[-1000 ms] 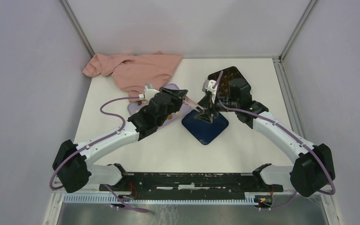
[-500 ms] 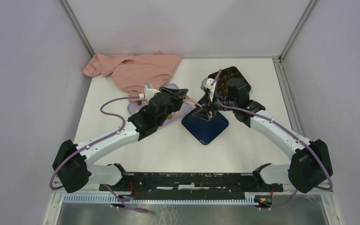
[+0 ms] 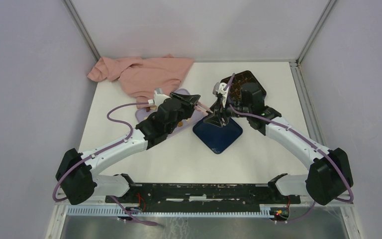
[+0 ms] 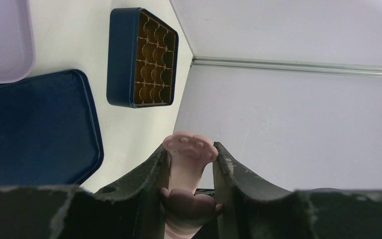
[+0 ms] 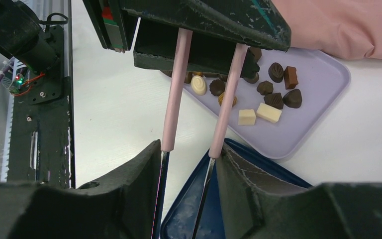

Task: Pack the chocolate
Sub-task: Adjust the clamp.

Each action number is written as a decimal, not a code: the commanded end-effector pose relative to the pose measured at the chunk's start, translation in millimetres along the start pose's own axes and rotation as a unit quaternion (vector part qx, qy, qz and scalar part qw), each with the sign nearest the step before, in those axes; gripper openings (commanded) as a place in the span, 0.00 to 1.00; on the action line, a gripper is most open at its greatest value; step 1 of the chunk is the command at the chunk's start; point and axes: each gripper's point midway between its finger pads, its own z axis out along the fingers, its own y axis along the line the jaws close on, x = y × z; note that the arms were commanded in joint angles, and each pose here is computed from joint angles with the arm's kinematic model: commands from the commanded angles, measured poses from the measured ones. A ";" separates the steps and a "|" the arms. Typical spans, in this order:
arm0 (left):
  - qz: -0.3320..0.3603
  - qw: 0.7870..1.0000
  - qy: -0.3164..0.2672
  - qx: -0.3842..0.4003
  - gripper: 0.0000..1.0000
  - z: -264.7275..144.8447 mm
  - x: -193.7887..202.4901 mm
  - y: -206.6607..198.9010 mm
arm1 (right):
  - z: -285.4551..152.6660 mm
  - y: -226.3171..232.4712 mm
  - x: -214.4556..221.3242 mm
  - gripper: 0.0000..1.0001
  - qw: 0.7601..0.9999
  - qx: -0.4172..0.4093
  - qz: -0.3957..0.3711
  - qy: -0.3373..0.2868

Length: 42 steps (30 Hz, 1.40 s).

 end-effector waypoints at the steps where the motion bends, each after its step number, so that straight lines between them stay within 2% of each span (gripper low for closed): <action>1: -0.038 0.999 -0.004 0.017 0.02 -0.3 -1.0 -9.7 | -2.9 -0.8 -31.6 0.47 0.999 0.002 -0.033 -0.035; 3: -0.041 0.999 -0.004 0.016 0.02 -0.3 -0.7 -8.6 | -3.4 -0.4 -31.6 0.44 0.999 0.002 -0.034 -0.035; 9: -0.046 0.999 -0.002 0.016 0.03 -0.2 0.0 -7.6 | -3.7 1.8 -31.2 0.25 0.999 -0.003 -0.035 -0.035; 14: -0.047 0.999 -0.002 0.016 0.05 0.0 0.0 -7.9 | -3.9 3.1 -31.0 0.28 0.999 -0.010 -0.036 -0.031; 15: -0.047 0.999 -0.001 0.015 0.09 0.4 0.6 -7.0 | -3.8 3.2 -30.8 0.28 0.999 -0.011 -0.037 -0.031; 17: -0.046 0.999 0.000 0.014 0.23 0.3 0.9 -6.9 | -3.8 3.9 -31.2 0.27 0.999 -0.012 -0.037 -0.030; 19: -0.044 0.999 -0.003 0.013 0.43 0.0 -0.4 -7.0 | -4.7 2.6 -31.3 0.27 0.999 -0.010 -0.036 -0.029; 20: -0.040 0.999 -0.004 0.014 0.56 -0.5 -1.2 -7.8 | -5.6 1.8 -31.3 0.27 0.999 -0.008 -0.036 -0.029; 22: -0.030 0.999 -0.009 0.020 0.75 -2.7 -4.0 -10.9 | -7.5 -0.2 -30.3 0.28 0.999 -0.004 -0.034 -0.028; 24: -0.015 0.999 -0.017 0.024 0.85 -6.4 -8.7 -14.9 | -10.4 -2.7 -28.9 0.28 0.999 0.000 -0.033 -0.026; 26: 0.005 0.999 -0.028 0.025 0.92 -10.7 -15.1 -18.2 | -12.6 -3.7 -26.5 0.28 0.999 0.004 -0.032 -0.024; 32: 0.108 0.992 -0.061 -0.002 0.96 -31.2 -38.7 -13.3 | -17.0 -8.6 -18.6 0.32 0.999 0.019 -0.036 -0.012; 36: 0.172 0.982 -0.082 0.009 0.97 -58.6 -60.5 -24.3 | -18.0 -14.3 -12.6 0.37 0.999 0.034 -0.040 0.002; 39: 0.242 0.966 -0.084 0.028 0.97 -82.7 -72.8 -36.8 | -19.6 -20.8 -9.7 0.37 0.997 0.050 -0.049 0.013; 42: 0.344 0.934 -0.080 0.058 0.99 -104.8 -81.1 -50.8 | -22.0 -30.6 -3.2 0.37 0.995 0.072 -0.059 0.035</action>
